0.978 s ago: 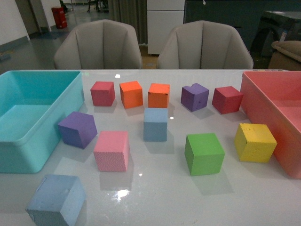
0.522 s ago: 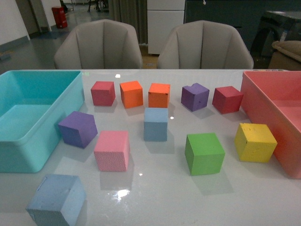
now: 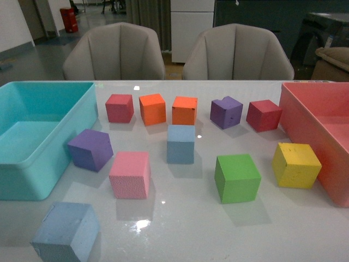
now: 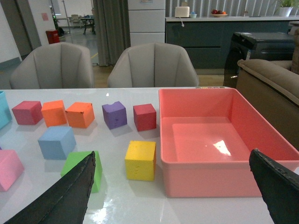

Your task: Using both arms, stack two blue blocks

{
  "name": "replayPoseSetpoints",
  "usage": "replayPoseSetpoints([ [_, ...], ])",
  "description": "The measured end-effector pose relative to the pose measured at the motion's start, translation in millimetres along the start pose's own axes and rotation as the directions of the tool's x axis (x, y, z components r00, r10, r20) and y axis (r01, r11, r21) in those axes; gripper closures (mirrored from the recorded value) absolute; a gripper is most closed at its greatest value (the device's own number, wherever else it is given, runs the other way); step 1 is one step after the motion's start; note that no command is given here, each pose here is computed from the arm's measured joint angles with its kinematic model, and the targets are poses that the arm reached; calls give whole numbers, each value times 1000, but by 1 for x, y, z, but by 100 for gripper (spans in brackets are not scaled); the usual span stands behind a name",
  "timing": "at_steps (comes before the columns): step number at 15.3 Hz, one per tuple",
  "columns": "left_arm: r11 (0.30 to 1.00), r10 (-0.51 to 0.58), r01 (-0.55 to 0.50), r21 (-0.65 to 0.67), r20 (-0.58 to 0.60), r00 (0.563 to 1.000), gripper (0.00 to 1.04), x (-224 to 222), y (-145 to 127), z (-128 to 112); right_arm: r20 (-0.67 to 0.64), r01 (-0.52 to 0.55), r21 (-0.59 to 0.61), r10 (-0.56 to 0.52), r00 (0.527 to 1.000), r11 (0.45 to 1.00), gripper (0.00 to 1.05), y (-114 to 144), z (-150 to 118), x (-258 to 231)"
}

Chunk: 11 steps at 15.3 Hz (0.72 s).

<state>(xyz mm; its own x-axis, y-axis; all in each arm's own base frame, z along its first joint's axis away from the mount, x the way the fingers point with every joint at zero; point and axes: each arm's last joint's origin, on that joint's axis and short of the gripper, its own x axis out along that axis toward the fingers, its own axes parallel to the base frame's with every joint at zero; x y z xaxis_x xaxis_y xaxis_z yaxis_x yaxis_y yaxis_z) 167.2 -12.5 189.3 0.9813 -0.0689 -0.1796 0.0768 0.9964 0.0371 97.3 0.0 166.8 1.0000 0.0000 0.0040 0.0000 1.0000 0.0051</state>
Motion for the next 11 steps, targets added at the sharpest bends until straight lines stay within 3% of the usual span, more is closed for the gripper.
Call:
replayPoseSetpoints([
  [2, 996, -84, 82, -20, -139, 987, 7, 36, -5, -10, 0, 0, 0, 0, 1000, 1000, 6, 0, 0, 0],
  [6, 987, -159, 135, -87, -402, 902, 7, 72, -16, -53, 0, 0, 0, 0, 1000, 1000, 6, 0, 0, 0],
  [11, 983, -183, 146, -114, -474, 861, 7, 86, -22, -70, 0, 0, 0, 0, 1000, 1000, 6, 0, 0, 0],
])
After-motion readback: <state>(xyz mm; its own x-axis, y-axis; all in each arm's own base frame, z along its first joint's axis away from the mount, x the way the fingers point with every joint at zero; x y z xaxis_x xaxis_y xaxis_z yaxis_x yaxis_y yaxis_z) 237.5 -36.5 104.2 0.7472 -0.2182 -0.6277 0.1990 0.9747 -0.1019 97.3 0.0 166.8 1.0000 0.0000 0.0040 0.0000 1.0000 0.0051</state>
